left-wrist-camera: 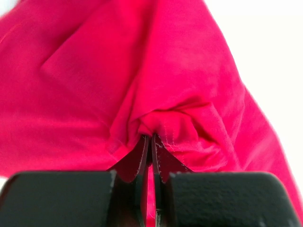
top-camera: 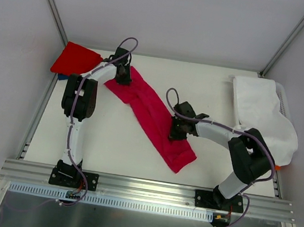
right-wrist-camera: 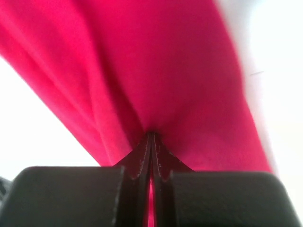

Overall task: Fold and stack the t-shirts
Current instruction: Fold the tshirt

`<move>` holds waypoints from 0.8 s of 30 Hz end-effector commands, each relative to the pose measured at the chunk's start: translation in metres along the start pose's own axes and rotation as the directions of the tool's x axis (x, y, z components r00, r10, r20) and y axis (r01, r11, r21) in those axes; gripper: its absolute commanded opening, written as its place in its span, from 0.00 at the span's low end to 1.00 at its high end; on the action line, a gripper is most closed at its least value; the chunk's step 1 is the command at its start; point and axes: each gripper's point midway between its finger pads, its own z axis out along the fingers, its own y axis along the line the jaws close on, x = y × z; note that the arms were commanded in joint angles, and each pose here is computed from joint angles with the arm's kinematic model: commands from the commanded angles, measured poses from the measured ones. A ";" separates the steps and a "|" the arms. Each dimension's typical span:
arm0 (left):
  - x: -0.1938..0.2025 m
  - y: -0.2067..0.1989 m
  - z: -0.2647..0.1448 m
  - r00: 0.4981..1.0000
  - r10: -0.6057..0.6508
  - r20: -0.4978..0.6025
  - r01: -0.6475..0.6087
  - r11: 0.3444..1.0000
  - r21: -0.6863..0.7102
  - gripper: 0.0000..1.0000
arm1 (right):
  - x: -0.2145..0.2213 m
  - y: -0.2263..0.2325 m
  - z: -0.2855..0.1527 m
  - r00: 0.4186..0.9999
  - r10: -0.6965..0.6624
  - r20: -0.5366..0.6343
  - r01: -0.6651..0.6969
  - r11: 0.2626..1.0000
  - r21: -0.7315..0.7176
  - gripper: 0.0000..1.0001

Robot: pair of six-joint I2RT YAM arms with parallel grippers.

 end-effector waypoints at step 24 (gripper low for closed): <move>-0.089 -0.212 -0.061 0.984 0.060 0.169 -0.178 0.227 0.957 0.94 | 0.071 0.129 0.022 0.938 -0.332 -0.098 0.327 0.943 -0.061 0.00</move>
